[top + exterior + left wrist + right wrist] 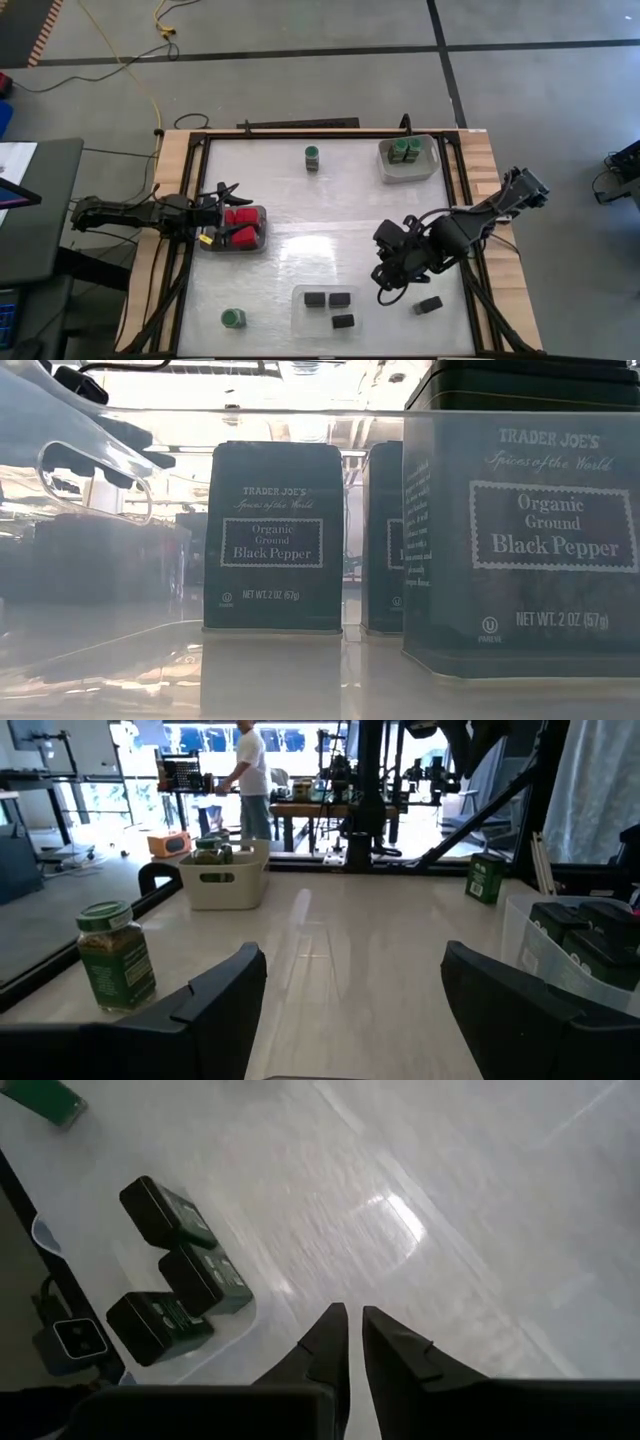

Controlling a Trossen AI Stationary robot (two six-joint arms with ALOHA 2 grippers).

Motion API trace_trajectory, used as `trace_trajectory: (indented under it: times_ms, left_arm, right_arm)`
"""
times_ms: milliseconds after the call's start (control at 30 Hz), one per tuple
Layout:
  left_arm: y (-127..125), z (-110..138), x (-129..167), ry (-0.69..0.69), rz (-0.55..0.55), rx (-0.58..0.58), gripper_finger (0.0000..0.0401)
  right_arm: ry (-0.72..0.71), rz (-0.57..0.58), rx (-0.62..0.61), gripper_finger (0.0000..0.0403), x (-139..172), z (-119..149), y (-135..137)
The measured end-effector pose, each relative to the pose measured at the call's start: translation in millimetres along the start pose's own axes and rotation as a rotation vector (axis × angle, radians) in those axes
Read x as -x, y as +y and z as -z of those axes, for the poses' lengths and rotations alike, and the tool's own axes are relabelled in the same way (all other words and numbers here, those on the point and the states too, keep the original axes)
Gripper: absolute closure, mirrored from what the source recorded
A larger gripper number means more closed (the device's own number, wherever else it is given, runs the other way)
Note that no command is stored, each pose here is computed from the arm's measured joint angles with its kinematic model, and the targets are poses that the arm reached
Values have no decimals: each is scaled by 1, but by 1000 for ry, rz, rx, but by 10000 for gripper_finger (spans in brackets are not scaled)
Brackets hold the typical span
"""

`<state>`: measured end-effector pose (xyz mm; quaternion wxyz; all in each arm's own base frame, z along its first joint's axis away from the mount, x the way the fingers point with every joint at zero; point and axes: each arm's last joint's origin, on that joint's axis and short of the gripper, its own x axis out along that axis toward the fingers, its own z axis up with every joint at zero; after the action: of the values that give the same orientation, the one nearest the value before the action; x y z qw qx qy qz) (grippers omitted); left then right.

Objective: Sort spices by type
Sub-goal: Put the bottom green seasoning bottle into the grey bin

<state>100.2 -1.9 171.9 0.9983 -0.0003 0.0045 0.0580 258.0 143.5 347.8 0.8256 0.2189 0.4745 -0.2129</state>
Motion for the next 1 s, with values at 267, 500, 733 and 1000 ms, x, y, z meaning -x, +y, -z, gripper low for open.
trace_trajectory:
  times_ms: [267, 500, 733, 1000]
  left_arm:
    - [0, -1, 0, -12, 1, 108, 111]
    - [0, -14, 1, -107, 21, 470, 111]
    - [2, -47, 9, -165, 7, 578, 112]
    - [-7, -106, -8, 81, -97, 510, 120]
  right_arm:
    - [9, 15, 2, 339, 0, 1, -2]
    - [4, 9, -47, 339, 0, 0, -1]
    - [-37, 32, 77, 343, -1, 2, 0]
    - [-22, 35, 165, 372, -16, 32, -25]
